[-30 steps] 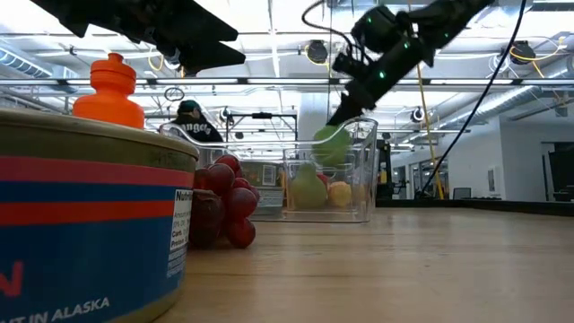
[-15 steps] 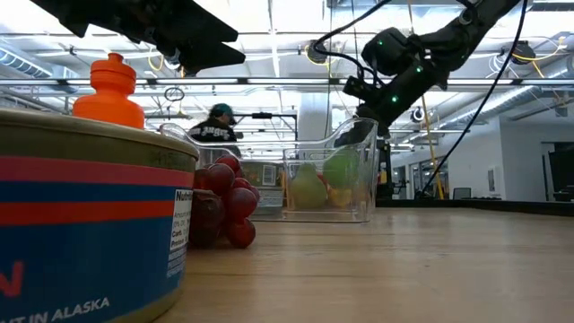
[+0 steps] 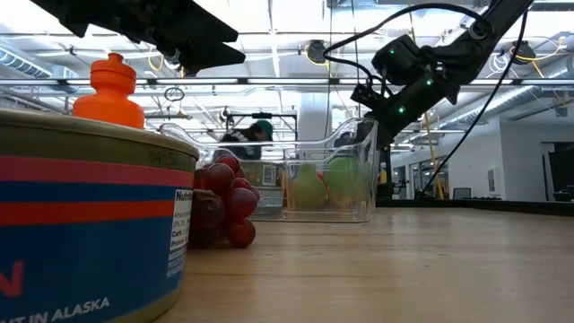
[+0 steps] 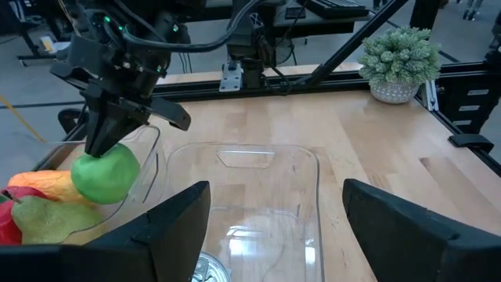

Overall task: Pick & Place Food Item
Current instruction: Put the apple into the top transparent bin

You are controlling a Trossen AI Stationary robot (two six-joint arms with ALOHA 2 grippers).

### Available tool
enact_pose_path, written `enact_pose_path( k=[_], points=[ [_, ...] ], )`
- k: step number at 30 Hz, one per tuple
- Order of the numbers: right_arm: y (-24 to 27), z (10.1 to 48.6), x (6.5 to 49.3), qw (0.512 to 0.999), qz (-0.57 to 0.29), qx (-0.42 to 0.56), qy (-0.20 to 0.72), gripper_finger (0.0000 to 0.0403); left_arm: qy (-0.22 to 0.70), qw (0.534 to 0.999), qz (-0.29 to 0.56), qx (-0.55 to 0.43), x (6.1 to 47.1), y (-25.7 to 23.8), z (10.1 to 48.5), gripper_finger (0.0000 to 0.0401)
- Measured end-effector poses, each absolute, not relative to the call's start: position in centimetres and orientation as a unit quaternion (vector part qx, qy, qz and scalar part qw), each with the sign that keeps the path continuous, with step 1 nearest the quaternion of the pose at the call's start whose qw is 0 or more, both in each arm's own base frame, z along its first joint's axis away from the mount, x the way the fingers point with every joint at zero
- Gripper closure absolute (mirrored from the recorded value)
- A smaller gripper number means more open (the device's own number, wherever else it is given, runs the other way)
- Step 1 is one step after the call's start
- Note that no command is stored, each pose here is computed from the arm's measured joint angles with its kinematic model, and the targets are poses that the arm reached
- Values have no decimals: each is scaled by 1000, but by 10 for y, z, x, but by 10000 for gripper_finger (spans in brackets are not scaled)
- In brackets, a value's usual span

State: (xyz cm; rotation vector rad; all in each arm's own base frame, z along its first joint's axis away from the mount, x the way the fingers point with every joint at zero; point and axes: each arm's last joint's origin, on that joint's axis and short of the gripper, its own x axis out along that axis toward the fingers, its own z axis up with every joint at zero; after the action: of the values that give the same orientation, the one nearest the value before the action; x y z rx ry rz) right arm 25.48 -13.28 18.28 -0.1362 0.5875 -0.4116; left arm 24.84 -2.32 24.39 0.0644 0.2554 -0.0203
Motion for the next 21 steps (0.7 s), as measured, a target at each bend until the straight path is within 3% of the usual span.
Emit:
enact_pose_path(
  k=[21],
  points=[
    [-141,165,263,938,-196,-77,277,400,127,991,-10,32,248,-23,244,100]
  ],
)
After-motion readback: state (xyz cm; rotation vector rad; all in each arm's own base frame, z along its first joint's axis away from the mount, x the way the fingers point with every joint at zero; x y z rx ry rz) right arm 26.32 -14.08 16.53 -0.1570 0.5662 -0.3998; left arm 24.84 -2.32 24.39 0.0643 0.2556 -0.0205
